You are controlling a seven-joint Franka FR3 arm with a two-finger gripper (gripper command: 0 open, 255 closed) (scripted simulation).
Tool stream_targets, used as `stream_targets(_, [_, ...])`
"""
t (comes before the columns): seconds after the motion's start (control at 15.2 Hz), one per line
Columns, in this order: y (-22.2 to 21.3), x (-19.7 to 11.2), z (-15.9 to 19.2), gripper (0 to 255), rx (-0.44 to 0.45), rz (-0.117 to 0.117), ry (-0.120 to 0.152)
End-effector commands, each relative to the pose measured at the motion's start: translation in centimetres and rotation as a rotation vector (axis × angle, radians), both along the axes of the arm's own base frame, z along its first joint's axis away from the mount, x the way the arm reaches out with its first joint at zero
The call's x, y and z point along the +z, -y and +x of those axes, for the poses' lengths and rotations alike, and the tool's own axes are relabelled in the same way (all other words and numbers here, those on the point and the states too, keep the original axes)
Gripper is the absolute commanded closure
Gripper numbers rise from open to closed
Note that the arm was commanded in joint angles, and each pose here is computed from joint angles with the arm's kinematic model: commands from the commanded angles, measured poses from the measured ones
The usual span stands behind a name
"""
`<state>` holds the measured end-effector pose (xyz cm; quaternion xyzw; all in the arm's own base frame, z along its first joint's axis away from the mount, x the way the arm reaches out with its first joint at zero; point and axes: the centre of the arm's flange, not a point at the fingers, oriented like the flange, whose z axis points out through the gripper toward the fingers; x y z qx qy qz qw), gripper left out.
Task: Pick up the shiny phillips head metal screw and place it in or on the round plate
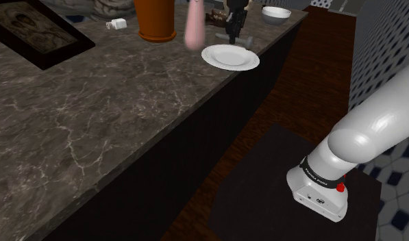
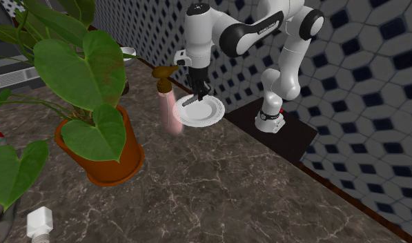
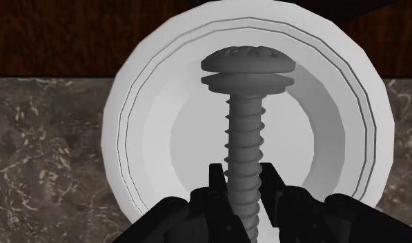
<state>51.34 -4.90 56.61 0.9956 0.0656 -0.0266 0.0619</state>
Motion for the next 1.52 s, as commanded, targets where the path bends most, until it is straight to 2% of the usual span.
stream_targets(0.0, [0.0, -1.0, 0.0, 255, 0.0, 0.0, 0.0])
stream_targets(0.46, [0.0, -5.1, 0.0, 255, 0.0, 0.0, 0.0])
stream_targets(0.99, [0.0, -5.1, 0.0, 255, 0.0, 0.0, 0.0])
stream_targets(1.06, [0.0, -5.1, 0.0, 0, 0.0, 0.0, 0.0])
stream_targets(1.39, [0.0, -5.1, 0.0, 0, 0.0, 0.0, 0.0])
stream_targets(1.45, [-0.1, -3.8, 0.1, 0, 0.0, 0.0, 0.0])
